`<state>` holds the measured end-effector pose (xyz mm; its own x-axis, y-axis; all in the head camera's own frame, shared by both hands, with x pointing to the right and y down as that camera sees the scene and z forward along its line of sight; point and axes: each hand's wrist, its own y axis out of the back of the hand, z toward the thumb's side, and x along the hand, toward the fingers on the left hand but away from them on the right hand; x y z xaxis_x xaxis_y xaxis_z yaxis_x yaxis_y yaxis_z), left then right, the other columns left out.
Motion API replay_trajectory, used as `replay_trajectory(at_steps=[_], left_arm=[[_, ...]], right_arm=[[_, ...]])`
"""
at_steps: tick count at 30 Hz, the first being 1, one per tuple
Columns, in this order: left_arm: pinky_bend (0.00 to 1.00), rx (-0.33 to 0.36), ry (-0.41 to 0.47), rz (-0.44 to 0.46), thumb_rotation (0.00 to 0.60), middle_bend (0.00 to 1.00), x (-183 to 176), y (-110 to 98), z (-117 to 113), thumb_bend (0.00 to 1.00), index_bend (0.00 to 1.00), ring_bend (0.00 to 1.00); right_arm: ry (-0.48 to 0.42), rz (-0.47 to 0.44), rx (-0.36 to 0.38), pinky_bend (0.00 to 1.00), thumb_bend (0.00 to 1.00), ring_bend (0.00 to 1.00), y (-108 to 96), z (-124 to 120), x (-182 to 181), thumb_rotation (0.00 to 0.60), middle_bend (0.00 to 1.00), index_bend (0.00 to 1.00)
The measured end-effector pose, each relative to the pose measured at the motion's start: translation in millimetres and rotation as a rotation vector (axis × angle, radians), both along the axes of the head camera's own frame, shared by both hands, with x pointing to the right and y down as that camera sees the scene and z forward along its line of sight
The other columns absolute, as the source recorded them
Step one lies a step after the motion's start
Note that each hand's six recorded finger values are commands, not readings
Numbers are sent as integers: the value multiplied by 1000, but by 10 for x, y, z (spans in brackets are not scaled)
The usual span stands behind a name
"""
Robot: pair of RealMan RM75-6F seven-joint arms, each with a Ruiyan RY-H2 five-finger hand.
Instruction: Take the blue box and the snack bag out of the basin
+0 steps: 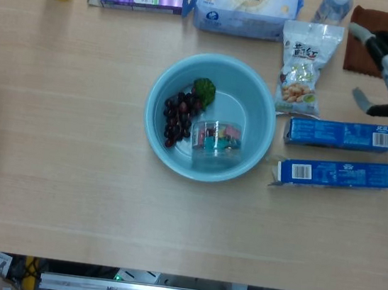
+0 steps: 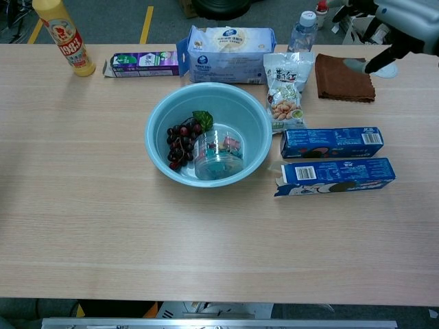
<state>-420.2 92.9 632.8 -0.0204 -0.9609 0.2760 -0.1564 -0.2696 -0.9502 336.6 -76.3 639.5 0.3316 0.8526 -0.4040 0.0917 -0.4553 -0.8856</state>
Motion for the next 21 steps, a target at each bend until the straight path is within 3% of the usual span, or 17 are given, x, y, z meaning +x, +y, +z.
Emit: replay_trajectory(at_steps=[8,17,21], left_arm=[[55,23,21,16,600,100,43,-21,-1,193,18,71],[55,31,47,32,600,100,152,28,-7,194,18,71],[55,27,52,41,600,100,200,67,-2,193,18,71]], right_arm=[[48,154,113,377,309,273,483,-194,620,600,358,294],[78,329,222,389,309,287,1244,-403,1235,600,365,317],[64,358,219,389,309,287,1413,-415,1341,600,366,317]])
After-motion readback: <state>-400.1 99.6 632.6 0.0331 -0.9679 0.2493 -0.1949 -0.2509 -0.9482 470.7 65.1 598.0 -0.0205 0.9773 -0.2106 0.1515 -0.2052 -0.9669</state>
